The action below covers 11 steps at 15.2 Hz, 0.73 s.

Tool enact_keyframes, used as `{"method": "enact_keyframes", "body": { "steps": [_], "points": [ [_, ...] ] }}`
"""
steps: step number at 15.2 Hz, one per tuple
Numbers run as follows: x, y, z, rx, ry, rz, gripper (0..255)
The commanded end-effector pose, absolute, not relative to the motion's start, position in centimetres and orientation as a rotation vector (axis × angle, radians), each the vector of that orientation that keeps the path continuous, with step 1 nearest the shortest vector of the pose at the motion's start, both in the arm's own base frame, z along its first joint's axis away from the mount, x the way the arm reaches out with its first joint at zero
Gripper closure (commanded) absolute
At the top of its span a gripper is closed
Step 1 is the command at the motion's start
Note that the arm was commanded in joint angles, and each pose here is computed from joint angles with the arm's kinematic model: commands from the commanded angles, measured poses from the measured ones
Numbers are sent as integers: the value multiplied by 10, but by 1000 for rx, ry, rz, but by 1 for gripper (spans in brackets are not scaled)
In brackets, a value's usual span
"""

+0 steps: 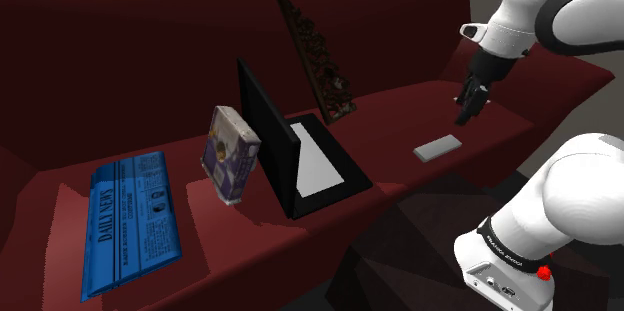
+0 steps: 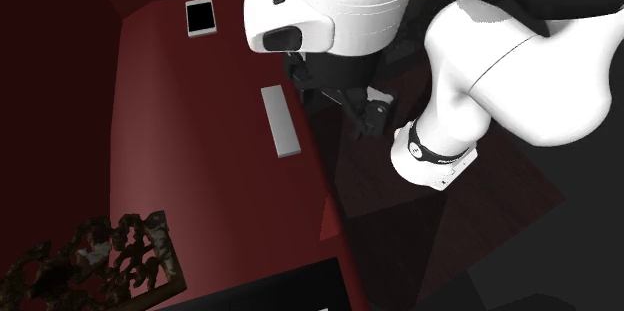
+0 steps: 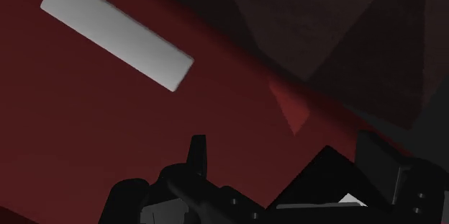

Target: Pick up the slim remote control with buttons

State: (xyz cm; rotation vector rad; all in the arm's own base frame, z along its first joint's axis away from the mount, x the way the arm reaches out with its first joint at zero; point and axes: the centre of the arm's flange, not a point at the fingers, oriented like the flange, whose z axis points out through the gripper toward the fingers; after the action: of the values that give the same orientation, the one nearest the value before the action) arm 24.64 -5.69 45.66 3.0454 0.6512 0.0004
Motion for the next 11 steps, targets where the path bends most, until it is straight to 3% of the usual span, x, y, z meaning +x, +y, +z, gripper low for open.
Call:
{"method": "enact_keyframes", "body": {
  "steps": [1,11],
  "points": [
    [241,-75,436,3012,775,8,0],
    [238,-163,338,2803,1316,37,0]
  ]
}}
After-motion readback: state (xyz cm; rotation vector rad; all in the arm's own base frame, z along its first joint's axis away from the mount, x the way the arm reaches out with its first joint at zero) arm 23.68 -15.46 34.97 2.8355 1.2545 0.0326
